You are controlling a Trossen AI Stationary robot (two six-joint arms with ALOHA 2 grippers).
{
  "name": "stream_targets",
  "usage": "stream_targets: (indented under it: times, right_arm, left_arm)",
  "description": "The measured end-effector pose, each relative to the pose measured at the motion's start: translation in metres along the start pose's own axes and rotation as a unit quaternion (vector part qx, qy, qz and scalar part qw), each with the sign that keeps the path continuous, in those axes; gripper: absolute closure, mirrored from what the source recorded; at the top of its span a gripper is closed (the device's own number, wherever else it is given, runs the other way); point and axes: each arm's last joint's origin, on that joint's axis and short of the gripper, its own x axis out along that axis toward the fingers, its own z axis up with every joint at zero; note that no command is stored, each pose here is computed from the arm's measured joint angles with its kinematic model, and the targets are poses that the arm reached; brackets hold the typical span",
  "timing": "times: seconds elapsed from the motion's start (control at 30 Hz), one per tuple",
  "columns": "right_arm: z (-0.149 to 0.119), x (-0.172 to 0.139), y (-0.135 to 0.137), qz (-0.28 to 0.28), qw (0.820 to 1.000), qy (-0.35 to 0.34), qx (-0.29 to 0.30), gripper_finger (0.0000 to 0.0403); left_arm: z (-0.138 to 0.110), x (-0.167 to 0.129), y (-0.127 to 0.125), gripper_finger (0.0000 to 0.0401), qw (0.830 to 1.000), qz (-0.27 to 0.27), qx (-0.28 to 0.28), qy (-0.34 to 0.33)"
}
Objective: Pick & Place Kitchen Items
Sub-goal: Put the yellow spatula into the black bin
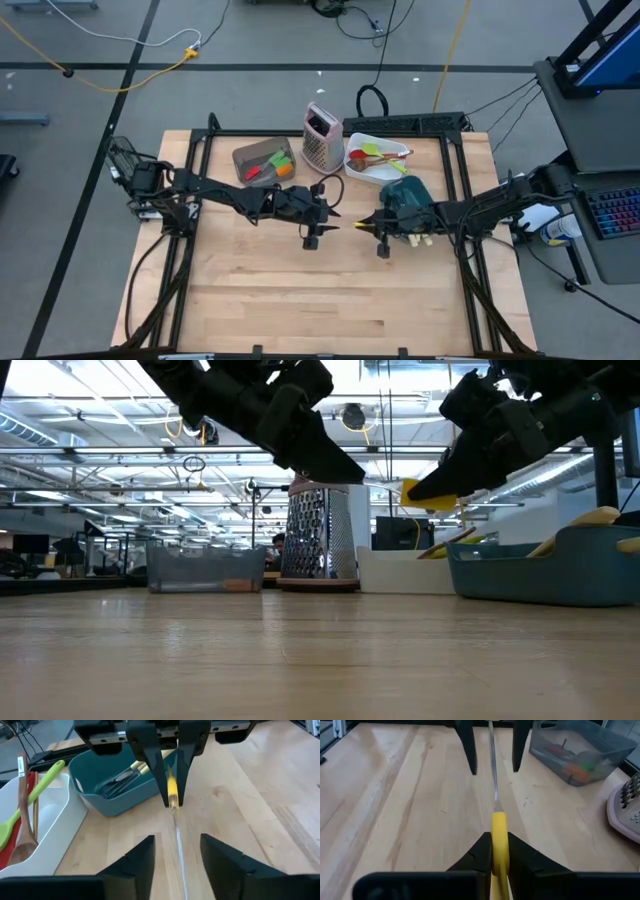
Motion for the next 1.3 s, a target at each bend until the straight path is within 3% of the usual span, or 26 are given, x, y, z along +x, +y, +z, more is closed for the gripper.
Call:
stream_targets:
  times: [0.5,0.9,1.3]
  right_arm:
    - [0.004,0.0,0.0,0.0,1.0,-0.018,0.004,0.0372]
    - [0.003,0.0,0.0,-0.001,1.0,-0.017,-0.01,0.0324]
    - [0.002,0.0,0.0,0.003,1.0,-0.011,0.028,0.0237]
  left_arm:
    - [0.0,0.0,0.0,0.039,1.0,0.002,-0.002,0.001]
    - [-0.004,0.0,0.0,0.0394,0.998,0.019,-0.049,0.021]
    - [-0.019,-0.011,-0.01,0.0393,0.983,0.063,-0.108,0.134]
